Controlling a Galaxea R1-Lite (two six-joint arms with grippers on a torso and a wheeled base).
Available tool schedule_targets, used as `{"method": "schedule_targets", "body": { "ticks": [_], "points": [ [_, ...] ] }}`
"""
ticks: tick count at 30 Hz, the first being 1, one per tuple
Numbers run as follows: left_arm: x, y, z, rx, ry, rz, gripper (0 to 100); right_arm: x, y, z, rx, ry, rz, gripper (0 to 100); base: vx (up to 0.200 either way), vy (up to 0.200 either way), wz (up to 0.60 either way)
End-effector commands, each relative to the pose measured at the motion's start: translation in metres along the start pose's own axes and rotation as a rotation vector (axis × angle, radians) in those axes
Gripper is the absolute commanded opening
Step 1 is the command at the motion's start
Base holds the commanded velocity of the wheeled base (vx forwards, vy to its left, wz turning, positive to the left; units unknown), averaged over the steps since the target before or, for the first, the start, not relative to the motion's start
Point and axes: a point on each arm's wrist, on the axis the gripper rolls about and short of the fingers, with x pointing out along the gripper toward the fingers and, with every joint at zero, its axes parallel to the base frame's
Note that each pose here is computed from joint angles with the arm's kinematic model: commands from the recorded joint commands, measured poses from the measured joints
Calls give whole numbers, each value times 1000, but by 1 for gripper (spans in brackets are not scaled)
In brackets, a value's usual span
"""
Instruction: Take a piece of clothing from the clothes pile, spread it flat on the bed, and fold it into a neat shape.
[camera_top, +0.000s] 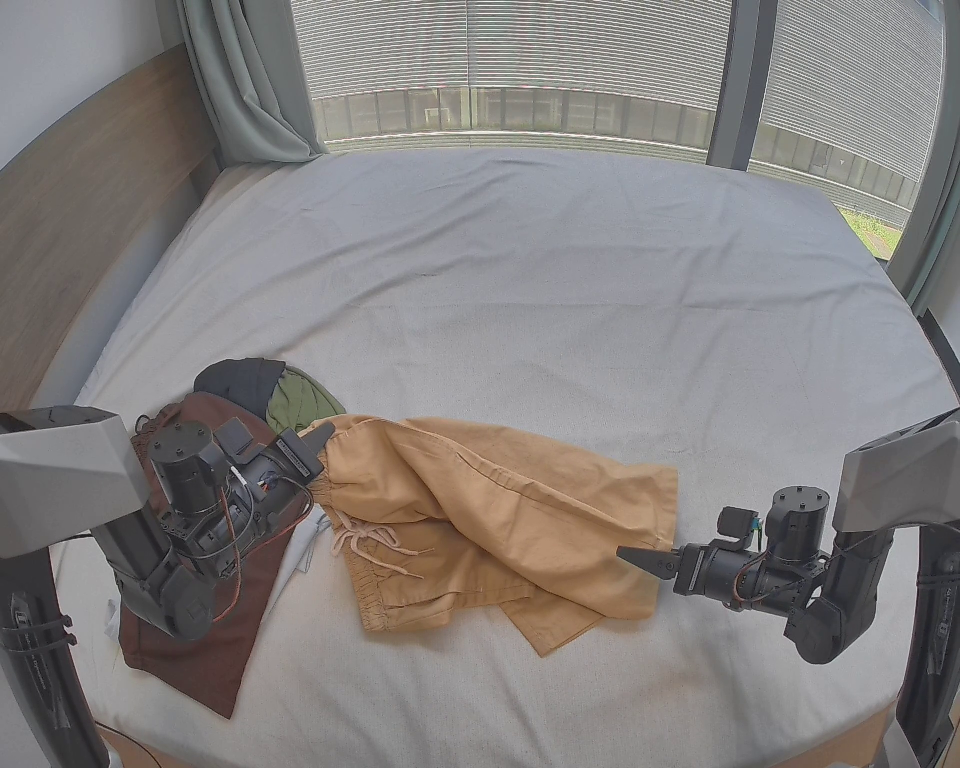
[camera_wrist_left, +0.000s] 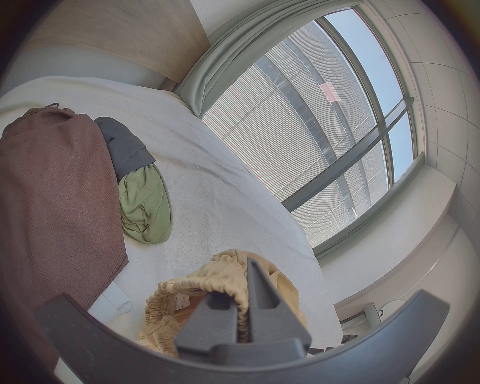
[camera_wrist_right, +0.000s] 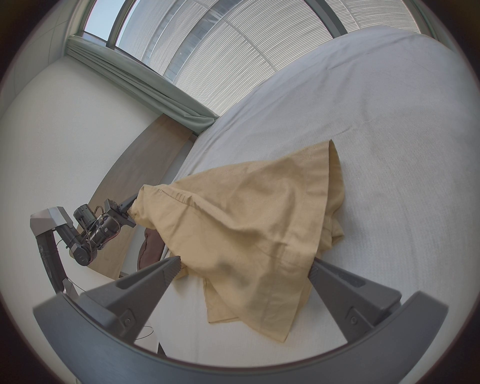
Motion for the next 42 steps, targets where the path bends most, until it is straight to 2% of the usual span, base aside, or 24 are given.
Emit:
{"method": "schedule_targets", "body": {
  "ticks": [1,20,25,33,42],
  "points": [
    [0,0,0,-1,0,1,0,-8,7,0,-7,3,10,100,0,0,0],
    [2,1,-1,-1,0,1,0,-29,39,17,-59,-53,88,100,0,0,0],
    [2,1,-1,-1,0,1,0,-25,38,14,-57,-37,98,100,0,0,0],
    [2,1,0,0,-1,0,0,-4,24,3,-35,6,87,100,0,0,0],
    [2,1,0,-1,-4,-2,0,13,19,8,-8,-17,97,100,0,0,0]
  ]
}}
